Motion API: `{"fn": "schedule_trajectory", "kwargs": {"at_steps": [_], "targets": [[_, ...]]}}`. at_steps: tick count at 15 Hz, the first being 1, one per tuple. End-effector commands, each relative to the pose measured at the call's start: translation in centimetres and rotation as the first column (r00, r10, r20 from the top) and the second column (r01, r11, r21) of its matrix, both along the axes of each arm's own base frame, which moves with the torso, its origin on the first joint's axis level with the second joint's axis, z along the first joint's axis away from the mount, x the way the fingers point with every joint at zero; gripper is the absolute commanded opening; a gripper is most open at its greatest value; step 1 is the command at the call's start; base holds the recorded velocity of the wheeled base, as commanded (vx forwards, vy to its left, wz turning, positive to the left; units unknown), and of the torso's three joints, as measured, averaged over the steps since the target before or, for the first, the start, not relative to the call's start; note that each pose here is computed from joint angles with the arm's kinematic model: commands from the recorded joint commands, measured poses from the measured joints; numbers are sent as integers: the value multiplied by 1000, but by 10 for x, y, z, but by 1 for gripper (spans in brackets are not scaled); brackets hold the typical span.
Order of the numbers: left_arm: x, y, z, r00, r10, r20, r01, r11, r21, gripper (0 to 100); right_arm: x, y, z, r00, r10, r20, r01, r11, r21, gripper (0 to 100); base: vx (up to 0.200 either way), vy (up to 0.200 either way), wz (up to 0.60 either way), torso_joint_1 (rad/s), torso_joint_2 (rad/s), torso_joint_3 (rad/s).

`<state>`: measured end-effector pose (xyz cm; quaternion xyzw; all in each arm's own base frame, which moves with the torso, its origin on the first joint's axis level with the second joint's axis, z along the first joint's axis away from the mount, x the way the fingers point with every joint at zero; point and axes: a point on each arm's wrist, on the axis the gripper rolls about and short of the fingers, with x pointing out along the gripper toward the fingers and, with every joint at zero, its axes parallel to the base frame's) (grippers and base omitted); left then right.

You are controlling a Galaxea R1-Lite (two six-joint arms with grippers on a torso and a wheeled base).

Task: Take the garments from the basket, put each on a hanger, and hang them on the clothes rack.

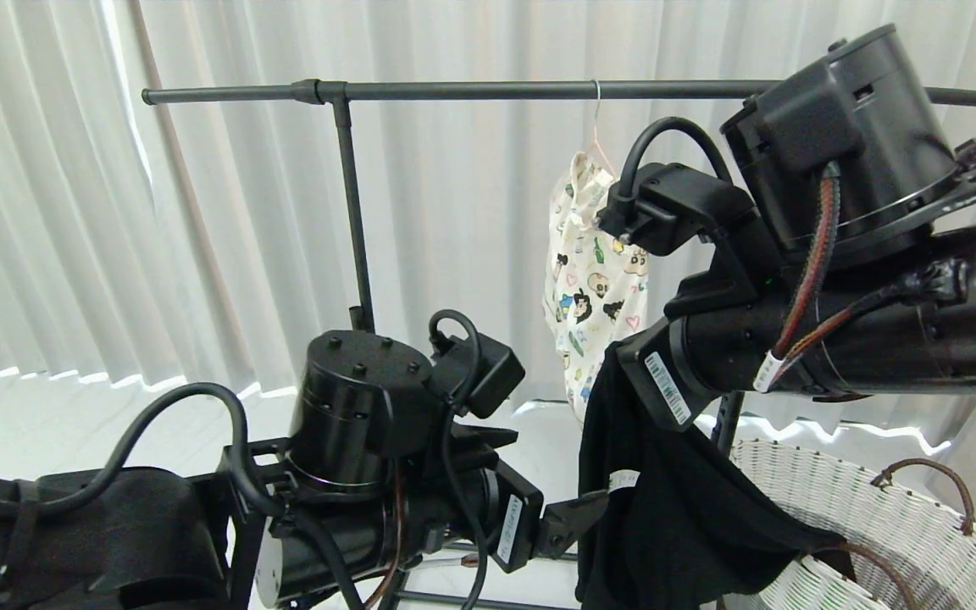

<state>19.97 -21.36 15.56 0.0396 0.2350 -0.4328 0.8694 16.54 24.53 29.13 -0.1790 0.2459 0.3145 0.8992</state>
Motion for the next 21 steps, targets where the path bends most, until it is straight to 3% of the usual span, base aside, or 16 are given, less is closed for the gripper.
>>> {"fn": "schedule_trajectory", "kwargs": {"at_steps": [1,4,7,14,16,17,19,21], "targets": [[6,-7,-17,999,1,-42,1,999,39,100,-7,-2,7,1000,17,13,-17,1000,19,0,0,0,0,0,0,0],[8,-10,-26,998,-12,-67,15,998,56,100,-12,-2,9,999,32,18,-33,999,27,0,0,0,0,0,0,0],[6,-11,-24,994,-63,-84,66,997,31,100,-16,-1,11,999,44,20,-45,999,31,0,0,0,0,0,0,0],[-2,1,-11,997,-59,-51,59,998,-1,100,-15,9,5,998,65,15,-65,997,31,0,0,0,0,0,0,0],[10,3,-20,998,-11,-59,12,1000,17,100,-19,11,6,997,78,18,-79,996,35,0,0,0,0,0,0,0],[17,0,-35,997,19,-79,-15,999,52,100,-23,12,7,996,91,19,-92,995,38,0,0,0,0,0,0,0],[14,0,-49,993,48,-103,-37,994,105,100,-23,11,8,996,90,21,-91,995,40,0,0,0,0,0,0,0],[11,3,-57,987,71,-146,-54,992,115,100,-23,10,11,996,90,27,-92,995,48,0,0,0,0,0,0,0]]}}
